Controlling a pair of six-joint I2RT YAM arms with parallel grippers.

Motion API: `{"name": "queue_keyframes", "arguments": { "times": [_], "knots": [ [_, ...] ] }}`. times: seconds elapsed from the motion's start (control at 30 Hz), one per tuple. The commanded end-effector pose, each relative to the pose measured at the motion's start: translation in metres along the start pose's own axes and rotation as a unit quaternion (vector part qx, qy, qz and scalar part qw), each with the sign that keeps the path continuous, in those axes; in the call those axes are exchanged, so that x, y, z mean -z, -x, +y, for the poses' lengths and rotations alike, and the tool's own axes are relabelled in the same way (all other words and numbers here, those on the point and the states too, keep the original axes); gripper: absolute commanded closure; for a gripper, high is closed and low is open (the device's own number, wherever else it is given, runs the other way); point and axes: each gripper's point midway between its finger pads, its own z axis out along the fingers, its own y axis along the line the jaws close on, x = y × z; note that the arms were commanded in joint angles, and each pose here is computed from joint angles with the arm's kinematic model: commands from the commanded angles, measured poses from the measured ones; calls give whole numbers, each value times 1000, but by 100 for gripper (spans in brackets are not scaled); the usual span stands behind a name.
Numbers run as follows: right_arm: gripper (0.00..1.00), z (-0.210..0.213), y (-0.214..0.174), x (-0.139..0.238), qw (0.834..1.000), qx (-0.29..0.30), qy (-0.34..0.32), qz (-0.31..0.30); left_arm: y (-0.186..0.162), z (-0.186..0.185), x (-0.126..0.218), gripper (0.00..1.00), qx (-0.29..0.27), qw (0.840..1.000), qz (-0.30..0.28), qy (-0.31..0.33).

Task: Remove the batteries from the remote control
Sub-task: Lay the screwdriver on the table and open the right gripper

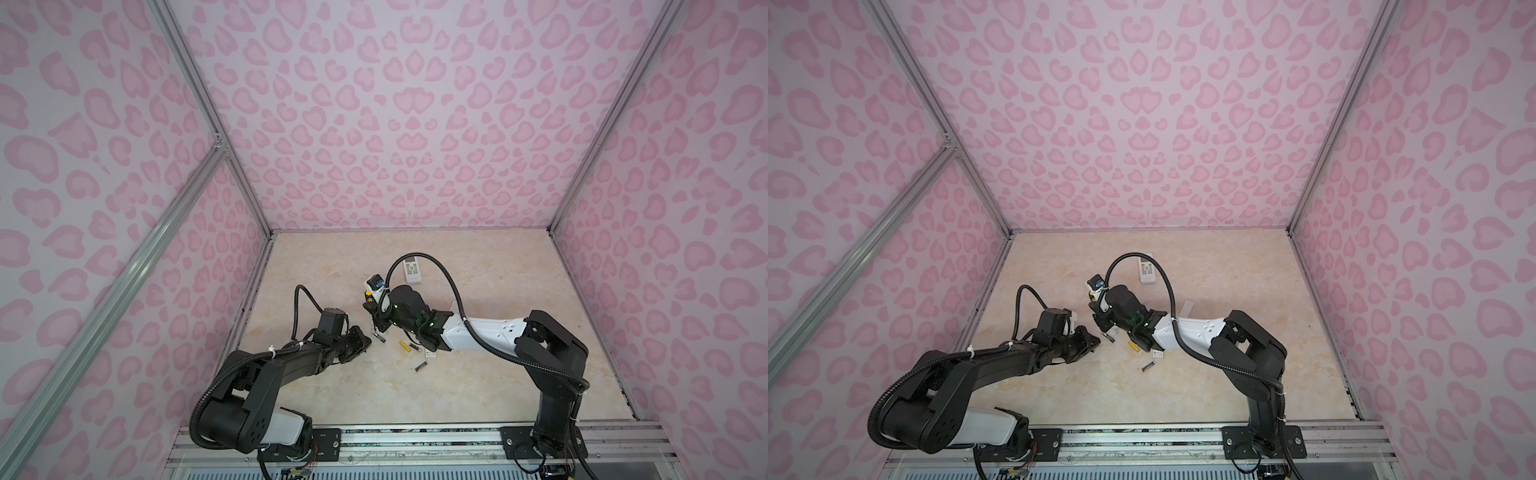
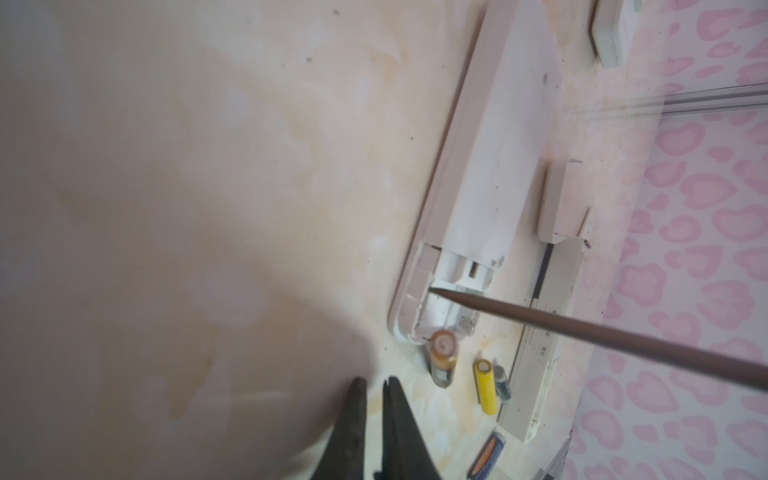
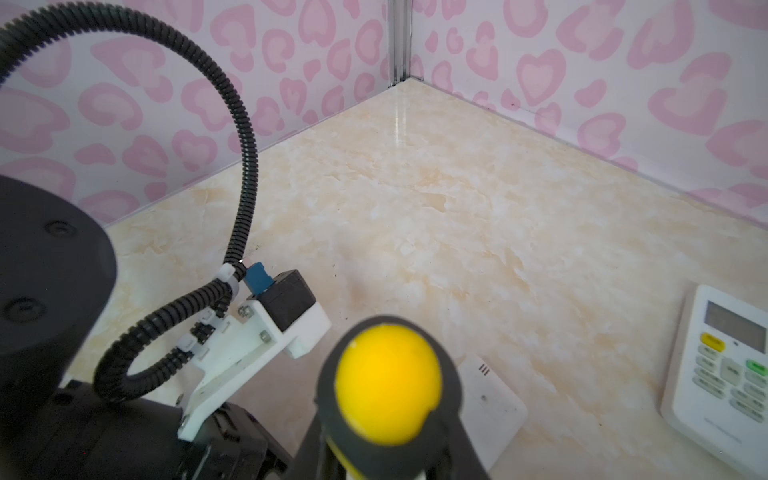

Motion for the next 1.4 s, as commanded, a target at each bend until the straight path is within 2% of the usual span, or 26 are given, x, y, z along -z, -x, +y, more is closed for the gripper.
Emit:
{"name": "queue_keyframes", "arguments": {
  "times": [0.0, 0.5, 0.7, 0.83, 0.97, 1.07, 1.2, 1.27, 1.37],
  "knots": [
    [100, -3, -1, 3, 1000, 0, -7, 2, 3, -2, -2, 86, -9, 1000, -2, -2],
    [100, -6, 28, 31, 999, -14, -14, -27, 3, -3, -2, 86, -10, 1000, -2, -4],
    [100, -35, 37, 54, 996, -77, -36, -29, 9, -11, 3, 84, -18, 1000, -11, -10],
    [100, -78, 32, 84, 989, -109, -102, -11, 12, -14, 10, 81, -25, 1000, -13, 1],
    [100, -140, 3, 117, 970, -156, -178, 51, 22, -19, 20, 77, -47, 998, -28, 19],
    [100, -183, -36, 141, 946, -218, -205, 122, 30, -23, 31, 73, -70, 996, -49, 37],
    [100, -211, -88, 169, 918, -265, -219, 199, 35, -32, 40, 71, -101, 992, -59, 49],
    [100, -219, -115, 181, 900, -281, -227, 242, 33, -38, 38, 71, -114, 991, -53, 49],
    [100, -223, -143, 190, 883, -297, -226, 285, 28, -46, 31, 71, -126, 990, -42, 51]
  ]
}}
